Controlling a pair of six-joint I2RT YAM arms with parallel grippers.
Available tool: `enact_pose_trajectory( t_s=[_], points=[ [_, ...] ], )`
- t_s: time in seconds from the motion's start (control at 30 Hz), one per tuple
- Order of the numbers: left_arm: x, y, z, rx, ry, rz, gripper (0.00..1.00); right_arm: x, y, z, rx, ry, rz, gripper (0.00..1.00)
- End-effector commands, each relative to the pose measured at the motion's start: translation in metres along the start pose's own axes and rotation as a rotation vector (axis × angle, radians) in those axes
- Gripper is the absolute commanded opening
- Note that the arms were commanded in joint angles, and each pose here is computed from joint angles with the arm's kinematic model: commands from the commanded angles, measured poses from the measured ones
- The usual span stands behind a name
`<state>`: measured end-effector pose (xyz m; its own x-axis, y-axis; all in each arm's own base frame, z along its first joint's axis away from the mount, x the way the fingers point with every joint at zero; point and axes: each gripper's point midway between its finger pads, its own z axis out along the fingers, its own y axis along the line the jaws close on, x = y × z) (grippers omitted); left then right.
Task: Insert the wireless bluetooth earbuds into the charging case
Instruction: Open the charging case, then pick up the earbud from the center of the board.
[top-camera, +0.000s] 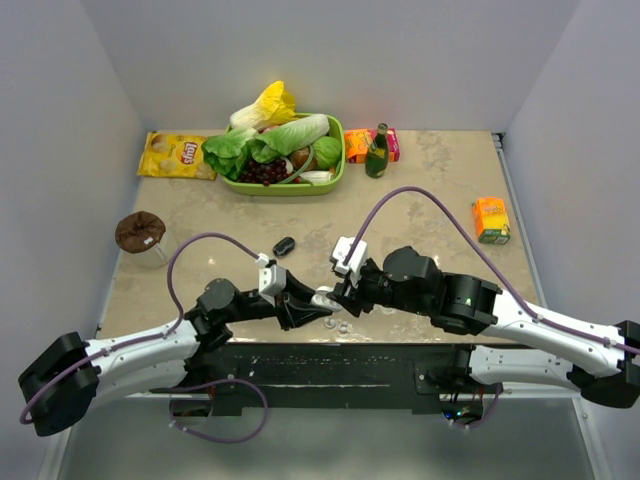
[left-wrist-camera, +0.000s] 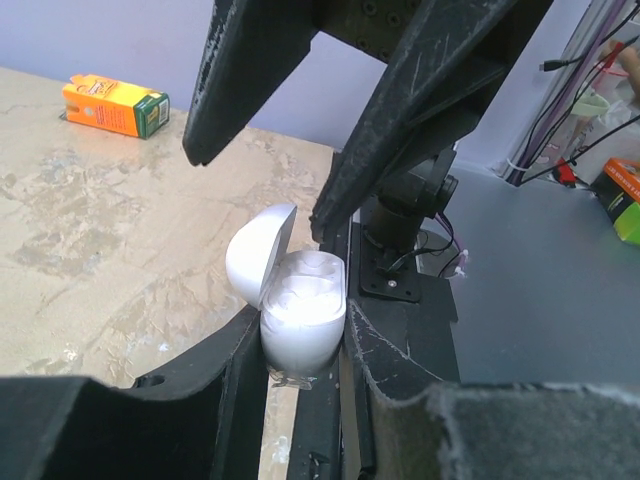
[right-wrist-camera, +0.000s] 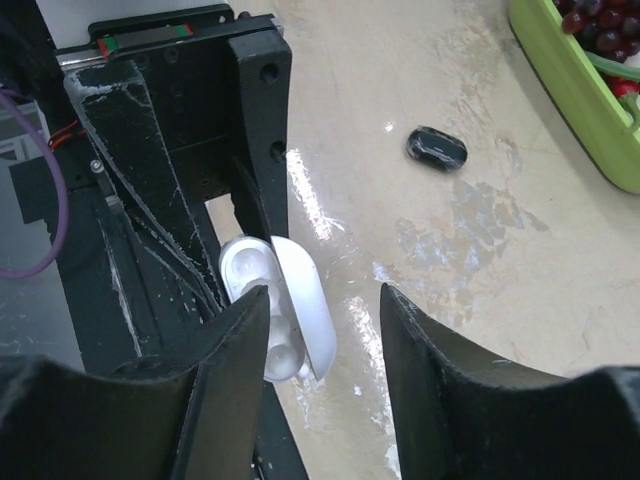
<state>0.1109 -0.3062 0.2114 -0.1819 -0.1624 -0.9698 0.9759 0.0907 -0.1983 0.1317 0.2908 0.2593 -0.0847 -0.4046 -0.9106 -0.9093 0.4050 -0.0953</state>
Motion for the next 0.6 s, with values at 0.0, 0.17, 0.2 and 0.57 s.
enact_pose_trajectory(
  t_s=[0.0,0.17,0.2,0.57],
  points=[
    [-0.017,-0.001,-0.002,-0.005,-0.075,0.043,0.00,-0.044,-0.016,-0.016,0.083,-0.140,0.048,0.52],
    [-0.025,0.007,-0.013,-0.082,-0.143,0.054,0.00,-0.050,-0.061,-0.050,0.343,-0.294,0.214,0.73],
    [-0.029,0.006,-0.018,-0.091,-0.167,0.067,0.00,-0.052,-0.070,-0.062,0.390,-0.338,0.253,0.75],
    [-0.043,0.012,-0.051,-0.209,-0.321,0.077,0.00,0.068,-0.048,0.014,0.393,-0.018,0.453,0.63]
  ],
)
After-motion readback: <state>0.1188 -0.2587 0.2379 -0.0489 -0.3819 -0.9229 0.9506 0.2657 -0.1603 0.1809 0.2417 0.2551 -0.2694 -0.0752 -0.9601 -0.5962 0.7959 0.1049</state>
